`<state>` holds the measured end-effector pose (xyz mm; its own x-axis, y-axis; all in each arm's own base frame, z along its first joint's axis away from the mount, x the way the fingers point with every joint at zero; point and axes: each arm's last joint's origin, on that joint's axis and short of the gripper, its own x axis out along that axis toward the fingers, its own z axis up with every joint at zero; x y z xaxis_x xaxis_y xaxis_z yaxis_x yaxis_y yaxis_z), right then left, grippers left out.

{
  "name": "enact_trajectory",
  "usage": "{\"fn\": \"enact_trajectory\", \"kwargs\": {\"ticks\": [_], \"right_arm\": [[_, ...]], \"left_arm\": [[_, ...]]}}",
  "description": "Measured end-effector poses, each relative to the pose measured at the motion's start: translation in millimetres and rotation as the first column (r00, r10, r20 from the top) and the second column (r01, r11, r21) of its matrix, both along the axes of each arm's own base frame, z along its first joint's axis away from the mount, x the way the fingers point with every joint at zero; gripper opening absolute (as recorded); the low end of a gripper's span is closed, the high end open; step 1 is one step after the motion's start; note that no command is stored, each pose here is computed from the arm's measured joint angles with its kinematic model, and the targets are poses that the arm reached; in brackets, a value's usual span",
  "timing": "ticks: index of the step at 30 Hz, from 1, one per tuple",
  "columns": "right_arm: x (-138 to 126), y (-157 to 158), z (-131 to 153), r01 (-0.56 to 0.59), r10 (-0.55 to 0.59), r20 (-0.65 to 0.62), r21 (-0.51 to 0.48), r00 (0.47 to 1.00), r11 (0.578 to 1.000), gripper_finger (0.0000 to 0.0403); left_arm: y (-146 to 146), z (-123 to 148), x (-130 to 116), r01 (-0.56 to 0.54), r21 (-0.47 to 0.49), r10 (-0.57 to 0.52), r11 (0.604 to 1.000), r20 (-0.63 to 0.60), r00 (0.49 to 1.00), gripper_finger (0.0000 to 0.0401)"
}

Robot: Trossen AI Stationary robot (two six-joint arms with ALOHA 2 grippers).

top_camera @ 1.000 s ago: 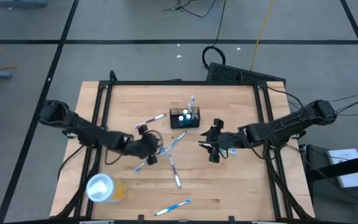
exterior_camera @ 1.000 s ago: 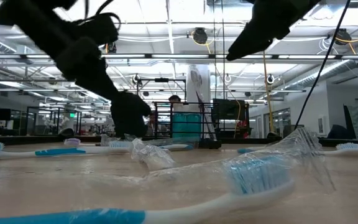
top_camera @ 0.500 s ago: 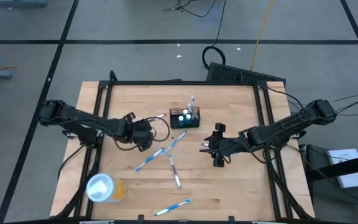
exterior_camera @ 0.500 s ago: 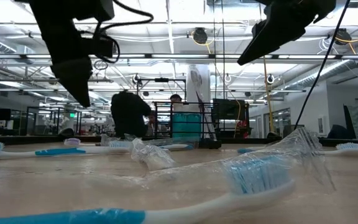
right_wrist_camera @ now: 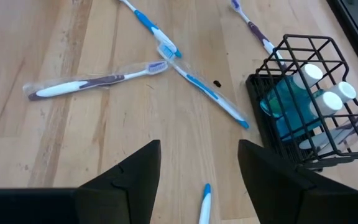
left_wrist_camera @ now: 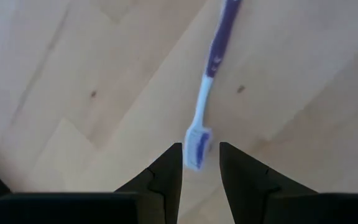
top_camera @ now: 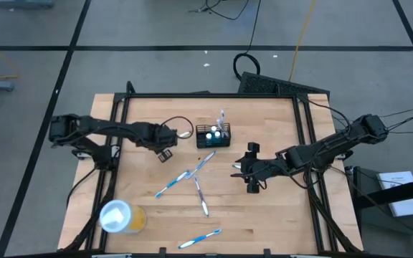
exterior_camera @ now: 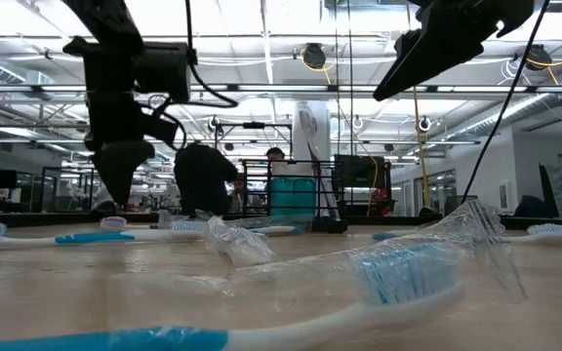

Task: Pick & Place toothbrushing station
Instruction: Put the purple toothbrush into the black organizer

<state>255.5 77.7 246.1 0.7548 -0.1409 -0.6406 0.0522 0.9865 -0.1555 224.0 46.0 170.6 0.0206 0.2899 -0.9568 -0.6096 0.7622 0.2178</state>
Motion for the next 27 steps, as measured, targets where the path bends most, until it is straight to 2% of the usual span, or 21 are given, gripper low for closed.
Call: {"fn": "enact_trajectory", "kwargs": {"ticks": [6, 11, 17, 24, 27], "right_arm": [[0.0, 0.2, 0.0, -0.007, 0.007, -0.002, -0.002, 1.000, 1.000, 0.0208], [-0.5, 1.7, 0.1, -0.019, 0.019, -0.002, -0.007, 1.000, 1.000, 0.0208], [-1.9, 1.6, 3.0, -0.017, 0.017, 0.012, 0.000, 1.000, 1.000, 0.0208], [-6.4, 0.0, 11.6, -0.014, 0.013, 0.049, 0.015, 0.999, 1.000, 0.0208], [-7.9, -0.6, 14.4, -0.009, 0.008, 0.061, 0.024, 0.998, 1.000, 0.0208]], "left_arm": [[13.2, -12.6, 0.3, -0.020, -0.024, 0.019, 1.000, -0.028, 0.999, 0.0113], [19.7, -25.4, 5.1, 0.001, -0.025, -0.002, 1.000, -0.064, 0.998, 0.0113], [23.3, -44.1, 11.8, 0.028, -0.082, -0.037, 0.996, -0.111, 0.993, 0.0114], [21.7, -45.3, 11.6, 0.046, -0.089, -0.056, 0.995, -0.118, 0.991, 0.0112], [20.5, -44.9, 11.4, 0.049, -0.097, -0.060, 0.994, -0.115, 0.992, 0.0098]]}}
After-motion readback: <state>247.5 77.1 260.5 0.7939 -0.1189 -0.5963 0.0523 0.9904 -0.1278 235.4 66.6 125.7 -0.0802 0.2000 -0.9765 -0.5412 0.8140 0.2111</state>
